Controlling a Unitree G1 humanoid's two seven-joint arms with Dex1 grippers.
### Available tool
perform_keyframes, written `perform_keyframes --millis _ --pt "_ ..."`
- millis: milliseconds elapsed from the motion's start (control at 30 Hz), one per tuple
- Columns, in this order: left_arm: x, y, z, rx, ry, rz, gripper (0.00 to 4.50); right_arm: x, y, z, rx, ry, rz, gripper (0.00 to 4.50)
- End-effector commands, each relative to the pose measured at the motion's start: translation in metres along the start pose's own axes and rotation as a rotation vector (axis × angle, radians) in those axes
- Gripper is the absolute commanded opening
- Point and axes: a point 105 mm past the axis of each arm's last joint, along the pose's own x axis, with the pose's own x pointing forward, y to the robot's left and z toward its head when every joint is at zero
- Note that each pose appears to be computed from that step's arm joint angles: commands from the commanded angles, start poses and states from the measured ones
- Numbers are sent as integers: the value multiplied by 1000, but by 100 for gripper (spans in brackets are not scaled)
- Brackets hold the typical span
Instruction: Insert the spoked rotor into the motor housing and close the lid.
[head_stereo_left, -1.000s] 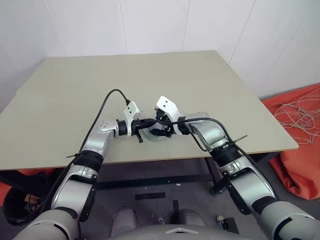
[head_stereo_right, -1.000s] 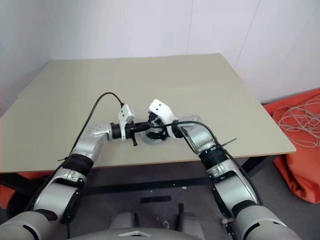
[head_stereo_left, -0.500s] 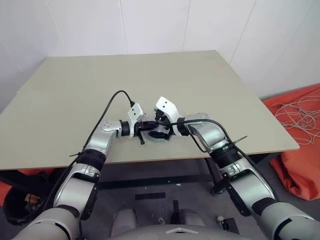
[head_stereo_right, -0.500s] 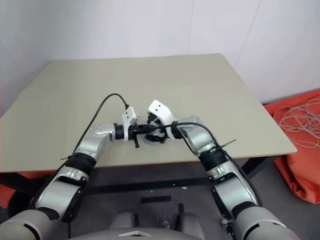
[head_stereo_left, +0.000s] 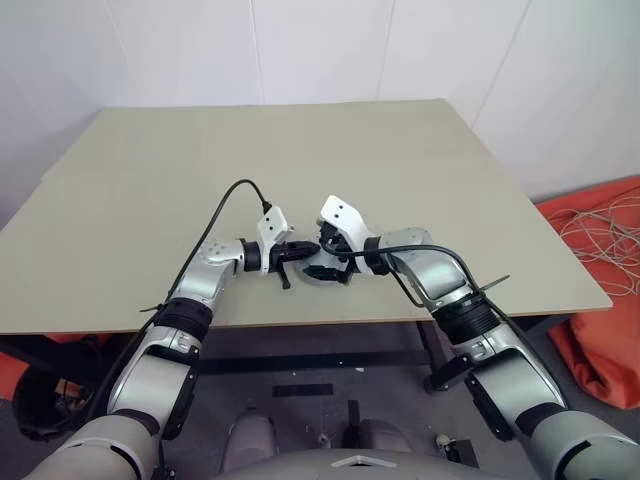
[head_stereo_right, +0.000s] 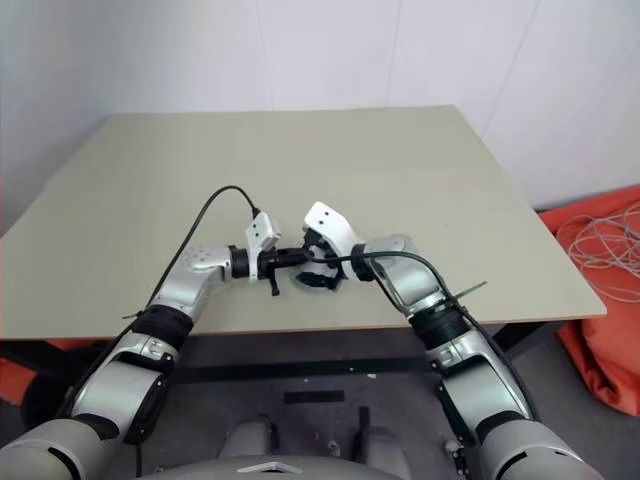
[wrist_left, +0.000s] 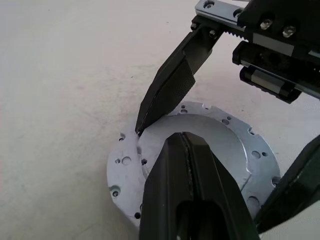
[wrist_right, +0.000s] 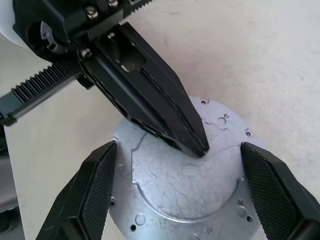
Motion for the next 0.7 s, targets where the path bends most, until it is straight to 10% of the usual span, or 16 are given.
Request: perform_keyframes --millis 33,500,700 --pt "-2 3 -3 10 30 5 0 -11 -9 2 10 -20 -44 446" --pt "-1 3 -2 14 31 -6 0 -69 13 4 20 -51 146 446" --pt "1 4 -2 18 32 -13 0 -84 -30 -2 255 -103 -97 446"
